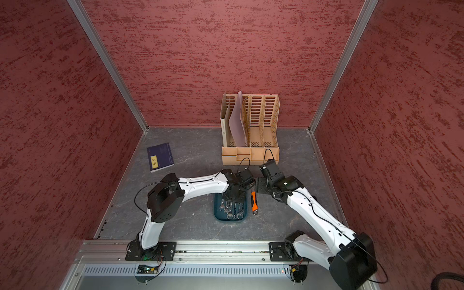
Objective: Take out the wrench from the storage box
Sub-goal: Pick up the wrench from the storage box.
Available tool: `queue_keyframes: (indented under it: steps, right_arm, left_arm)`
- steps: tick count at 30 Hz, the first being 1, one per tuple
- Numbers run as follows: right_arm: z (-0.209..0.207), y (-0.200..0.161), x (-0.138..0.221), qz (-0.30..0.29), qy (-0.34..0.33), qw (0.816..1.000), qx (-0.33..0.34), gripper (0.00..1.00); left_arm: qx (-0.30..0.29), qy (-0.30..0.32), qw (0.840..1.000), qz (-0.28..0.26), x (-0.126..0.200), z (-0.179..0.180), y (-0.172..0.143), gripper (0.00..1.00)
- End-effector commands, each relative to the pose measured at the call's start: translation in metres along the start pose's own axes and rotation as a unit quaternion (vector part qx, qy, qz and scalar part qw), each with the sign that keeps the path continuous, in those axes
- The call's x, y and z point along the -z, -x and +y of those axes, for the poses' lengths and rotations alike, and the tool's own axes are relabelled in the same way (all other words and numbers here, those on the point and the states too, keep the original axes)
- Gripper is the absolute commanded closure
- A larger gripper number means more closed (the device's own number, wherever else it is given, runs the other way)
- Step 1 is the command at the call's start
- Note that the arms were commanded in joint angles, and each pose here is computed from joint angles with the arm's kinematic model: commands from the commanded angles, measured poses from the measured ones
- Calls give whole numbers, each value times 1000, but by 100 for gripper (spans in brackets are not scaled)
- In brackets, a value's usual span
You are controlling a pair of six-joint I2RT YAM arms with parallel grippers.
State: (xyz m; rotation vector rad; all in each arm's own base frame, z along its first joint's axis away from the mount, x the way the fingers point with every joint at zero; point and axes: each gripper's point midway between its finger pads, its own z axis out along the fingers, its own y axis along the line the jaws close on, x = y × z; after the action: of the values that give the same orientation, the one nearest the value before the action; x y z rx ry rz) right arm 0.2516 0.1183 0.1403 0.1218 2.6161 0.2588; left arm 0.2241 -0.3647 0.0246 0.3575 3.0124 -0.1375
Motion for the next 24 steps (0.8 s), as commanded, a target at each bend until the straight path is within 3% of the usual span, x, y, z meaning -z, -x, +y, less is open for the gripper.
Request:
queue_keyframes:
  steps: [1,13,24]
  right_arm:
    - [-7,3,2,-12,-9,1000,-1,25]
    - [-8,0,-1,-8,-9,1000,-4,25]
    - [-10,2,2,-12,-9,1000,-9,25]
  left_arm:
    - [13,14,1000,9,-10,4,0,80]
    - [25,50,998,38,-22,15,-12,80]
    - [24,53,998,29,-16,15,-11,88]
